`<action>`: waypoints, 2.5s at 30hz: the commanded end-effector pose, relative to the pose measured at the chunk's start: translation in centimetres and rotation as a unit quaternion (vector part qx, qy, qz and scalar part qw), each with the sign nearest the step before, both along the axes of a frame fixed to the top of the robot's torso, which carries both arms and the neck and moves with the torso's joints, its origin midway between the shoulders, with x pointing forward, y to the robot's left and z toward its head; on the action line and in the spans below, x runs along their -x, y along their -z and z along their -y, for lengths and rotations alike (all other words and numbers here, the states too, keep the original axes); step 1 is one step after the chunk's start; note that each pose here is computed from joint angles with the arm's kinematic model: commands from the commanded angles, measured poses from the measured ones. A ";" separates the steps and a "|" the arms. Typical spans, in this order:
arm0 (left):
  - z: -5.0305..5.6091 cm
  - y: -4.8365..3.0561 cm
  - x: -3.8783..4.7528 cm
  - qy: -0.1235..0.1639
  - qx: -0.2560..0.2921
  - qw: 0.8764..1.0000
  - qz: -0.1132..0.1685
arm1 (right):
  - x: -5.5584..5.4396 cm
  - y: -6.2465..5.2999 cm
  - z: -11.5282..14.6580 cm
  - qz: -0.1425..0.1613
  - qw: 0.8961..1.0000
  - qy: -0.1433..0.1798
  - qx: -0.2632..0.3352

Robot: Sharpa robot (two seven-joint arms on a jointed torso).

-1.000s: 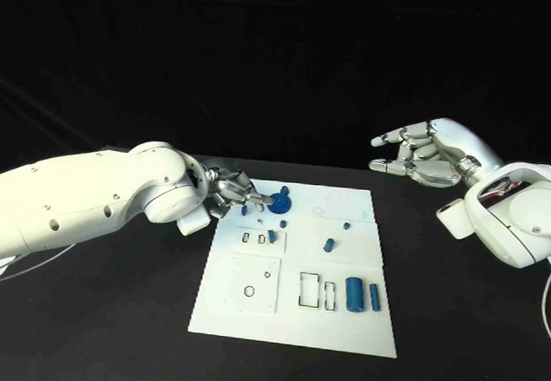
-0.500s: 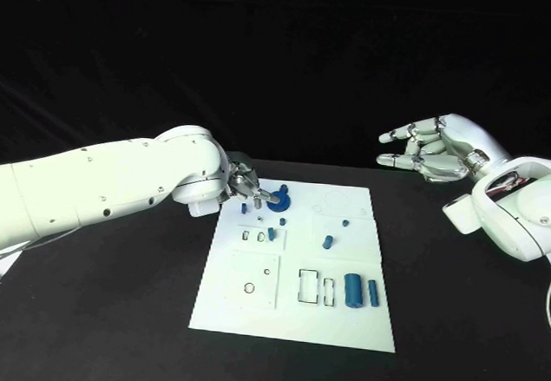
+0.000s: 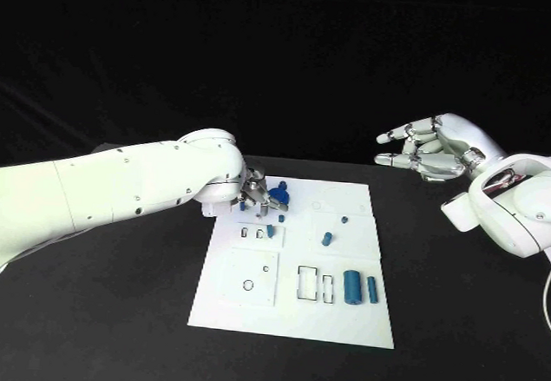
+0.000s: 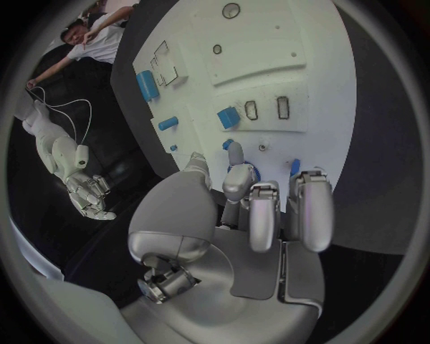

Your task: Assemble the parts on the task board

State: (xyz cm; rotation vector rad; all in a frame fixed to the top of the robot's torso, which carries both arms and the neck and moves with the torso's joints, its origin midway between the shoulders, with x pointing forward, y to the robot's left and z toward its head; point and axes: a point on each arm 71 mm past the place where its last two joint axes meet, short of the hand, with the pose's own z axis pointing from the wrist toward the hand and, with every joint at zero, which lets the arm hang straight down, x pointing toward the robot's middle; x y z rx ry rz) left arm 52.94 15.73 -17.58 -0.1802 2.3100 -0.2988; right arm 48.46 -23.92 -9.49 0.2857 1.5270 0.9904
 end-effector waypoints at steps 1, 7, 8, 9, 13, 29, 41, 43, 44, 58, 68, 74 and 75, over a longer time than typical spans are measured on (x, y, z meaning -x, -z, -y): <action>0.1 0.31 0.12 0.015 -0.020 0.999 -0.019 | 0.0 0.1 -0.1 -0.005 1.000 -0.004 0.008; 0.2 0.49 0.23 0.026 -0.030 0.999 -0.032 | -0.1 0.2 -0.1 -0.006 1.000 -0.003 0.009; 0.2 0.51 0.25 0.027 -0.032 0.999 -0.033 | -0.1 0.2 -0.1 -0.006 1.000 -0.003 0.010; 0.2 0.54 0.25 0.028 -0.033 0.998 -0.035 | -0.1 0.2 -0.1 -0.007 1.000 -0.003 0.010; 0.2 0.64 0.24 0.031 -0.037 0.998 -0.040 | -0.1 0.2 -0.2 -0.007 1.000 -0.003 0.010; 0.5 1.14 0.16 0.034 -0.043 0.997 -0.048 | -0.4 0.4 -0.5 -0.011 1.000 -0.007 0.013; 0.7 1.31 0.34 0.040 -0.044 0.997 -0.052 | -0.5 0.6 -0.6 -0.013 1.000 -0.011 0.015; 0.8 1.37 0.34 0.040 -0.044 0.997 -0.052 | -0.5 0.6 -0.6 -0.013 1.000 -0.012 0.015; 0.8 1.41 0.35 0.040 -0.044 0.997 -0.053 | -0.5 0.6 -0.6 -0.014 1.000 -0.012 0.015; 1.1 2.18 0.44 0.041 -0.044 0.996 -0.060 | -0.5 0.7 -0.6 -0.016 1.000 -0.012 0.016; 1.0 2.27 0.48 0.040 -0.044 0.996 -0.061 | -0.5 0.8 -0.8 -0.019 1.000 -0.015 0.017; 1.1 2.27 0.55 0.040 -0.042 0.996 -0.061 | -0.5 0.8 -0.8 -0.020 1.000 -0.015 0.018; 1.1 2.27 0.55 0.040 -0.041 0.996 -0.061 | -0.6 0.8 -0.8 -0.020 1.000 -0.015 0.018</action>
